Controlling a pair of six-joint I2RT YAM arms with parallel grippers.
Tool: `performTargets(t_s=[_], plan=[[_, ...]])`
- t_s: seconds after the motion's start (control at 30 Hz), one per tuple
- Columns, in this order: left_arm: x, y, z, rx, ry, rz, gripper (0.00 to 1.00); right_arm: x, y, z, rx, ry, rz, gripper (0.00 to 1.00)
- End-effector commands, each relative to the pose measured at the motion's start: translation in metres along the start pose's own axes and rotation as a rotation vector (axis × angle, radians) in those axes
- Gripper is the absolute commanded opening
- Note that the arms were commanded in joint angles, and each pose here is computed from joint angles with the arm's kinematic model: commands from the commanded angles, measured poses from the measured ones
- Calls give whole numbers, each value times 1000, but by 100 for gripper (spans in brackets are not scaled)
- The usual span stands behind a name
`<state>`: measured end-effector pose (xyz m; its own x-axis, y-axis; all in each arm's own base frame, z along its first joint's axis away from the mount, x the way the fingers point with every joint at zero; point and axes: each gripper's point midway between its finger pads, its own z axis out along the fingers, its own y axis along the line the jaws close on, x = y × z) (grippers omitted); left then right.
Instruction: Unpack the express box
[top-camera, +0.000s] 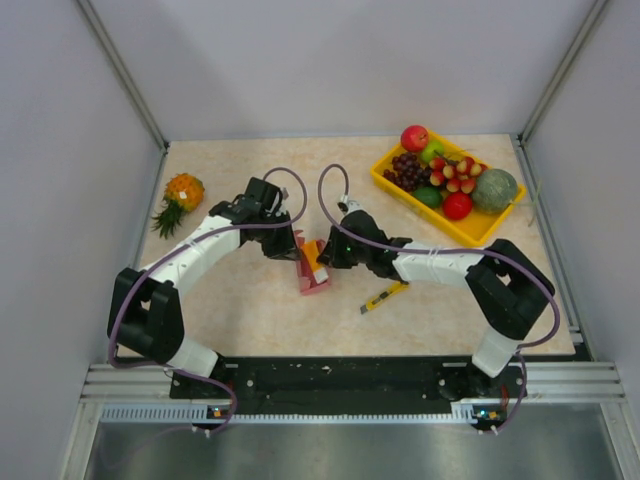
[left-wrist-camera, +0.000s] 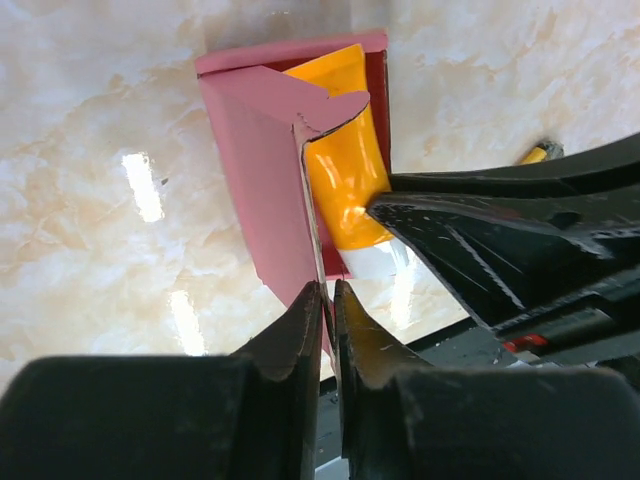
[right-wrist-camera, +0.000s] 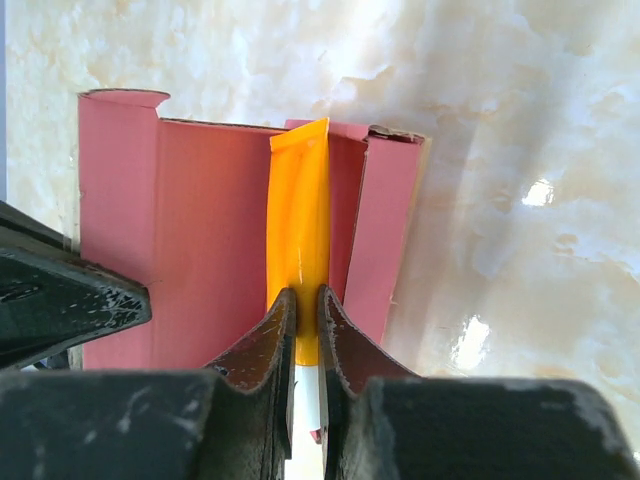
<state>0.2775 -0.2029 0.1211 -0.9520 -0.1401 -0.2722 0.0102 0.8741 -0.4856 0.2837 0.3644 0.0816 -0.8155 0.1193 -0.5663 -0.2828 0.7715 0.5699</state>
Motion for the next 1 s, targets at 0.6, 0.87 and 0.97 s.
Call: performTargets(t_s=[0.6,0.87,0.97], plan=[[-24,10,-14,-119,-59,25,12,-41,-21,-53,88,-155,44,0],[-33,9,-18,-137,-81,34,21,-37,-66,-54,190,-153,75,0],[-36,9,-16,-135,-84,36,24,-36,-81,-46,223,-136,69,0]])
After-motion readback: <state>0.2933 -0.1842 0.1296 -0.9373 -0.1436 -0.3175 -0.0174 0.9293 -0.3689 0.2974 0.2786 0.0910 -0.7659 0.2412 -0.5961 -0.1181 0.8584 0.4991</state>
